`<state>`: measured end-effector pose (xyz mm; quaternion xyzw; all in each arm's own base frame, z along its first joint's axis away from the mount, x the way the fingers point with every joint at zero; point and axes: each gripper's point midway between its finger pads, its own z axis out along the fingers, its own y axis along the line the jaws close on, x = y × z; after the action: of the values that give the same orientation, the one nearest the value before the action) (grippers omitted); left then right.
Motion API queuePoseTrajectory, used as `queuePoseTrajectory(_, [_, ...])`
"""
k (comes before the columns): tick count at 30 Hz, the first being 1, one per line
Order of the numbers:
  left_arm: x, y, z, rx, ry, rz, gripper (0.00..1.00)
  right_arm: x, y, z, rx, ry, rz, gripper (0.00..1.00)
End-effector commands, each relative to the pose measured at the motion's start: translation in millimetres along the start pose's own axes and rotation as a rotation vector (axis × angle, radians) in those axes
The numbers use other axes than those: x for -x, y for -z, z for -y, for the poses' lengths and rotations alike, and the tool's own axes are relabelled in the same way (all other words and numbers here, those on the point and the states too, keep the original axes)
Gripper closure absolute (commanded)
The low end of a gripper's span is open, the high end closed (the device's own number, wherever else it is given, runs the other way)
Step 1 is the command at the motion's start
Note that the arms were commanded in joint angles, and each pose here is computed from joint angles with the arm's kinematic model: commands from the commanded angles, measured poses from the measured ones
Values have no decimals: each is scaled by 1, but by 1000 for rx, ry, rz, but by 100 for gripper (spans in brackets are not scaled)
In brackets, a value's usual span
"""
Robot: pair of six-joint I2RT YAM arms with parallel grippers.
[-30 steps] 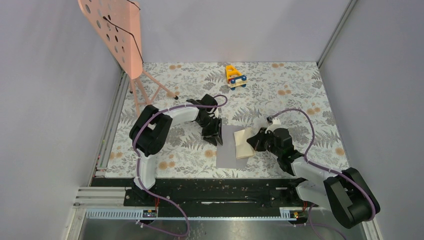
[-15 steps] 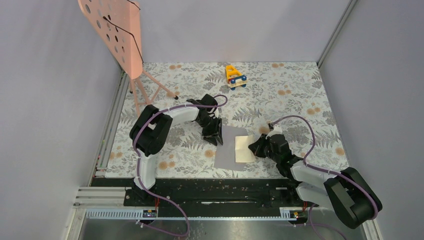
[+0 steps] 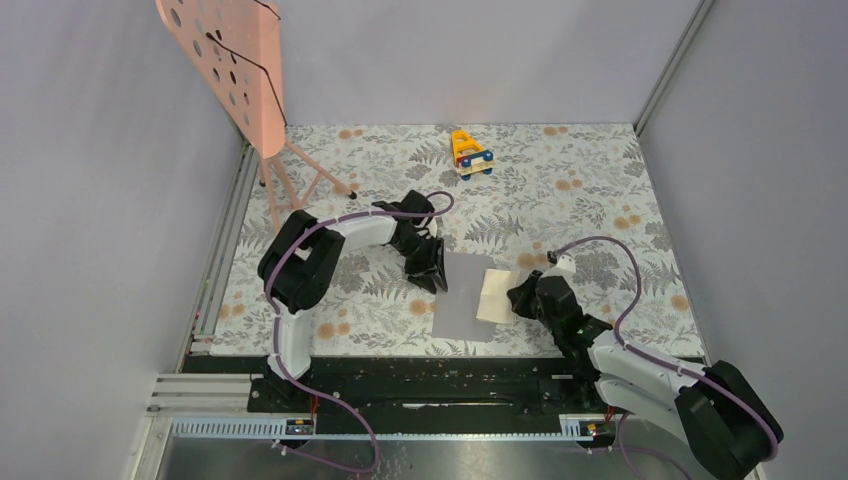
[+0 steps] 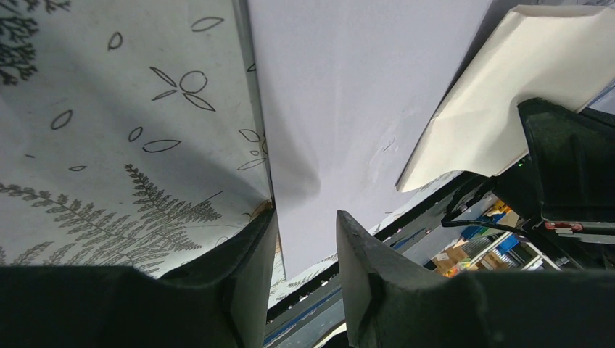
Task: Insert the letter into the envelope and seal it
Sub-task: Place the letter in the envelope.
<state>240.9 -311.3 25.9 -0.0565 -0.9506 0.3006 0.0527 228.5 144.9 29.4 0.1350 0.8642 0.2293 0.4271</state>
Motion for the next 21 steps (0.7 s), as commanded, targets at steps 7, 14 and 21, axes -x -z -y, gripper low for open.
queuePoseTrajectory(7, [1, 4, 4, -12, -21, 29, 63, -3, -3, -4, -23, 33, 2, 100])
queuePoseTrajectory(14, [1, 4, 4, -18, -18, 27, 63, -2, -2, -10, -13, 47, 26, 100])
queuePoseTrajectory(21, [0, 4, 5, -25, -15, 22, 63, 1, -1, -19, 9, 63, 47, 100])
